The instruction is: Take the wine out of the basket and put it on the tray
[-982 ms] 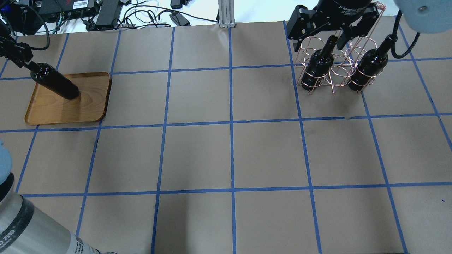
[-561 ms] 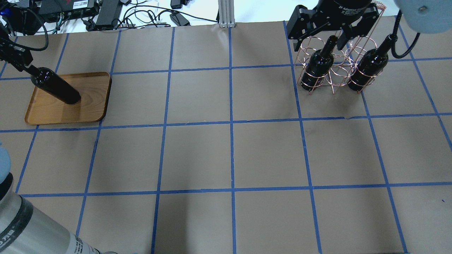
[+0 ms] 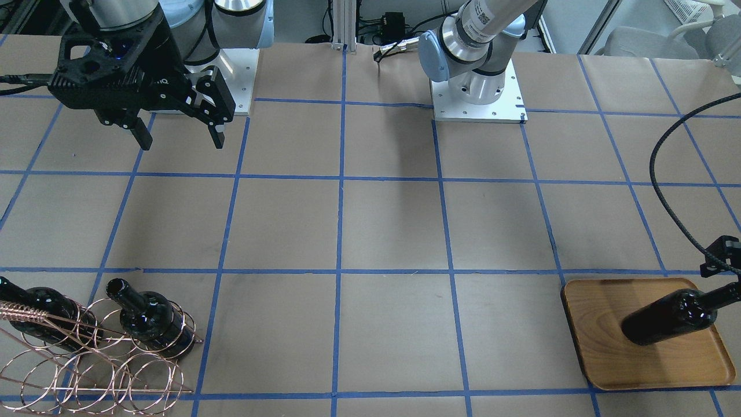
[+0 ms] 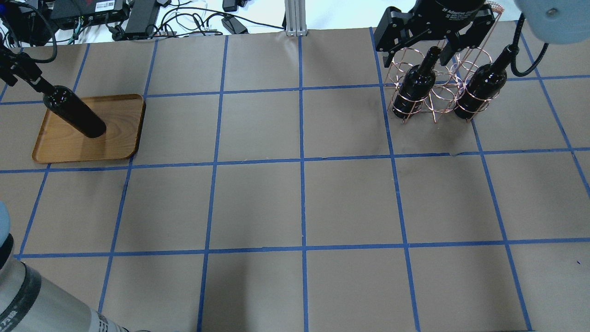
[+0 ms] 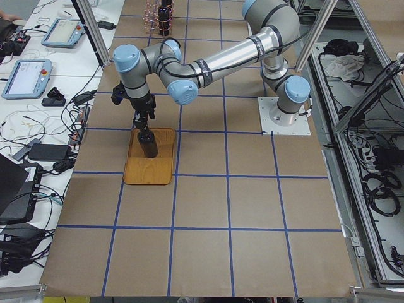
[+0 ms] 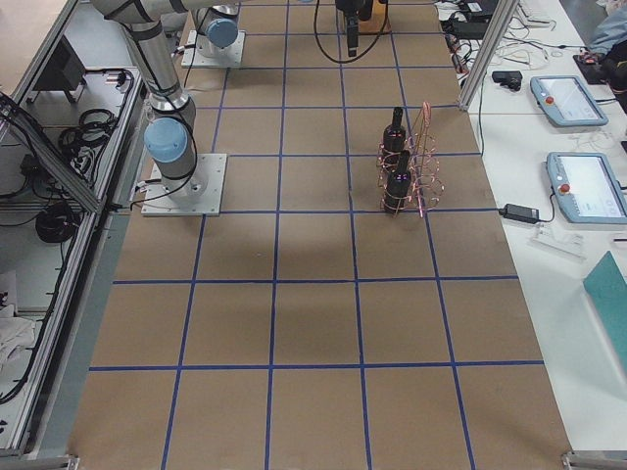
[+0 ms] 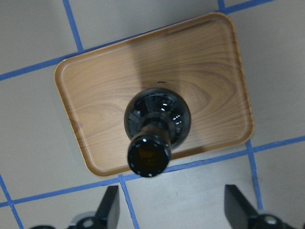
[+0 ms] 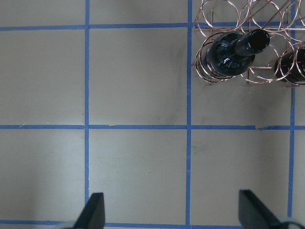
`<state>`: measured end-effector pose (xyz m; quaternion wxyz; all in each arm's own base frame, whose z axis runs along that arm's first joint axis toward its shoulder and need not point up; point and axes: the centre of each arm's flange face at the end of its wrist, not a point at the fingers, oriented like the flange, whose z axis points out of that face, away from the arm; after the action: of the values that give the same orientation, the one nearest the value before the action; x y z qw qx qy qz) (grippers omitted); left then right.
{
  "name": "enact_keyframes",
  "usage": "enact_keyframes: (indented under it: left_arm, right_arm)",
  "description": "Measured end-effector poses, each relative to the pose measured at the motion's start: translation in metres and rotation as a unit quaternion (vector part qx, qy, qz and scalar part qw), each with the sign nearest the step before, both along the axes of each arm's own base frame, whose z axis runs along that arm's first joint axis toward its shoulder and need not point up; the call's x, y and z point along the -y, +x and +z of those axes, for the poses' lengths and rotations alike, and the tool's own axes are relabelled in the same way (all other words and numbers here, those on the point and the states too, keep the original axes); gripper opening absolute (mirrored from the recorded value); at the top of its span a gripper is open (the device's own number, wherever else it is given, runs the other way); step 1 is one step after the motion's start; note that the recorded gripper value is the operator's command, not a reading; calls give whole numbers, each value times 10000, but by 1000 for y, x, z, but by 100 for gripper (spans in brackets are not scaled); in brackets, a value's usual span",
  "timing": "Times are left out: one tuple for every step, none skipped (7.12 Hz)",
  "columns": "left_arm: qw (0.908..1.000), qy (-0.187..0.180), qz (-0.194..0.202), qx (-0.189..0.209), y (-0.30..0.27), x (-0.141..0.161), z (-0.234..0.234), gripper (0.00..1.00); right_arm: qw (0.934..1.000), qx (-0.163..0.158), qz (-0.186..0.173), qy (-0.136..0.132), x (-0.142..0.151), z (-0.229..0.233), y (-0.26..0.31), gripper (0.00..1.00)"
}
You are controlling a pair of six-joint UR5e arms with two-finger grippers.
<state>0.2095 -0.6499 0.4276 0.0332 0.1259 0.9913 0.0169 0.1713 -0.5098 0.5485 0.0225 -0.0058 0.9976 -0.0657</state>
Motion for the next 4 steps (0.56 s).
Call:
enact_keyframes:
  left_arm:
    - [9999,-59,-61,-98,-21,-10,22,100]
    - [9998,-96,21,-178,-50,-25,48,100]
    - [9993,-160,274,-207,-80,-45,72,100]
    - [9984,-223,468,-214,-115,-62,87,100]
  right_arm:
    - [10000,0,1,0,0,0,0,100]
    - [10000,0,1,2,0,0,0,100]
    - [10000,0,-1,5,0,0,0,100]
    - [10000,0,-2,7,0,0,0,100]
